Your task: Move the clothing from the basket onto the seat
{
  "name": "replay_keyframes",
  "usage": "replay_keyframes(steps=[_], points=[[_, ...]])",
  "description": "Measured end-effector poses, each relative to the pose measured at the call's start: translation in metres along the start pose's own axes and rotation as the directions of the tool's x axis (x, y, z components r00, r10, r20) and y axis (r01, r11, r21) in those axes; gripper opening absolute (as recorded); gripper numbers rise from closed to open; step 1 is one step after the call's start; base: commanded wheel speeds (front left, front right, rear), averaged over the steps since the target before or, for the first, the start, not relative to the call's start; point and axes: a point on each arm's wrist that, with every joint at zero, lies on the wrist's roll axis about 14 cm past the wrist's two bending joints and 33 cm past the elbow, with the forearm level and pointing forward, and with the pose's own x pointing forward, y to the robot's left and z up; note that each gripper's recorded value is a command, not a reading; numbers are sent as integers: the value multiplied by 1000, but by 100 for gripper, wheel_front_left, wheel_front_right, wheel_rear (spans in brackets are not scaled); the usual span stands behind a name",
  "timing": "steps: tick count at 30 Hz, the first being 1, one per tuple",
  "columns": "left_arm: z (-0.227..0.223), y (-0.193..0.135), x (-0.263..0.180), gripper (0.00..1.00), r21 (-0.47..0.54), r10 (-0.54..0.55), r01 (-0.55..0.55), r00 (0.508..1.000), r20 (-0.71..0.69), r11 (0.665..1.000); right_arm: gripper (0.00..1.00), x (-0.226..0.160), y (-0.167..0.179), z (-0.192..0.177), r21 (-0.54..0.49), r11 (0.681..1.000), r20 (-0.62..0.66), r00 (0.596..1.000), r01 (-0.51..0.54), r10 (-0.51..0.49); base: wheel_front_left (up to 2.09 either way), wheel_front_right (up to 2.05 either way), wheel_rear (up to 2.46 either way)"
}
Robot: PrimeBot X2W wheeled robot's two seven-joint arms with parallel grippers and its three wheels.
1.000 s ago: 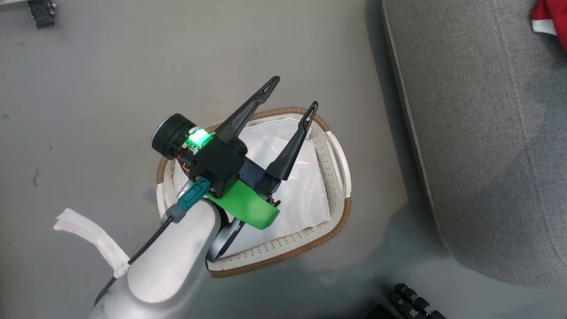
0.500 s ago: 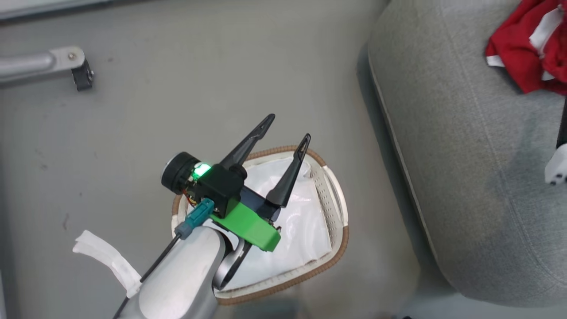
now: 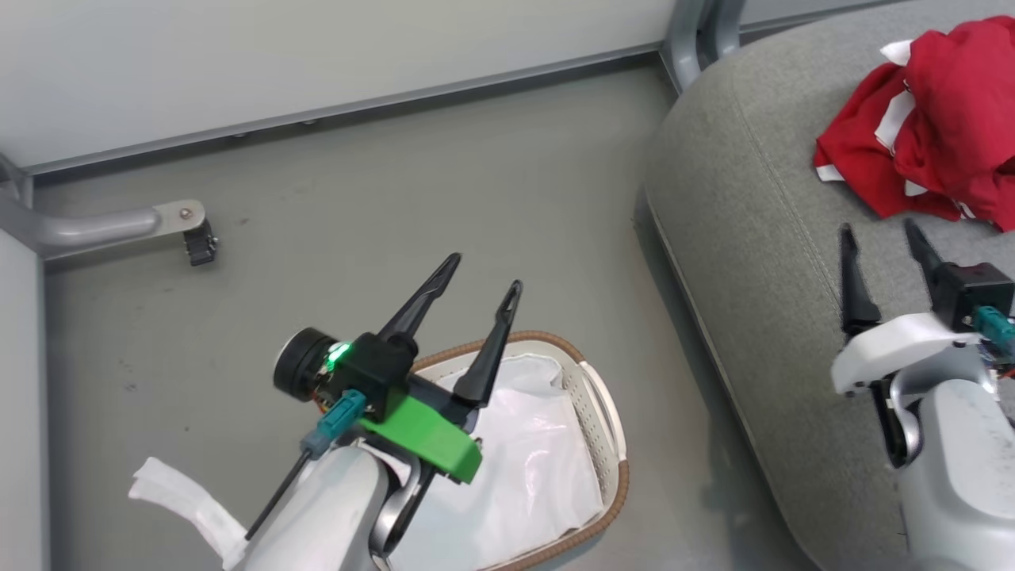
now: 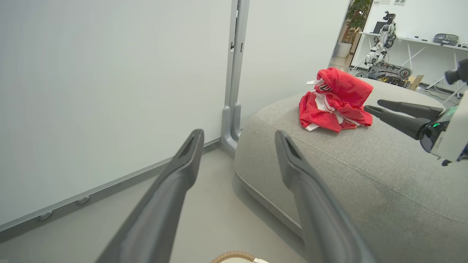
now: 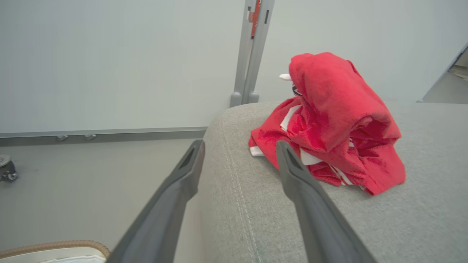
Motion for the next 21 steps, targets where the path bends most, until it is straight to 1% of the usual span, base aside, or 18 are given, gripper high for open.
replay_keyframes(steps=[3, 6, 10, 13, 15, 18, 21], points=[[-2, 21, -14, 100, 15, 86, -86, 996, -14, 996, 100, 2, 31, 13, 62, 996, 48, 997, -67, 64, 0, 0, 0], [-5, 49, -34, 100, 23, 195, -194, 980, -30, 981, 100, 2, 61, 21, 106, 985, 76, 989, -133, 125, 0, 0, 0], [-4, 83, -65, 100, 37, 340, -339, 940, -33, 940, 100, -4, 89, 20, 129, 971, 82, 978, -202, 193, 0, 0, 0], [-3, 107, -92, 100, 52, 444, -442, 895, -35, 895, 100, -6, 101, 20, 152, 963, 87, 973, -225, 213, 0, 0, 0], [-5, 121, -115, 100, 60, 514, -511, 857, -44, 857, 100, -10, 110, 17, 152, 957, 80, 968, -248, 238, 0, 0, 0], [-5, 135, -145, 100, 68, 596, -592, 802, -47, 803, 100, -16, 120, 15, 146, 951, 74, 961, -274, 265, 0, 0, 0], [-6, 144, -173, 100, 76, 664, -660, 746, -51, 748, 100, -22, 121, 13, 146, 949, 67, 960, -279, 272, 0, 0, 0]])
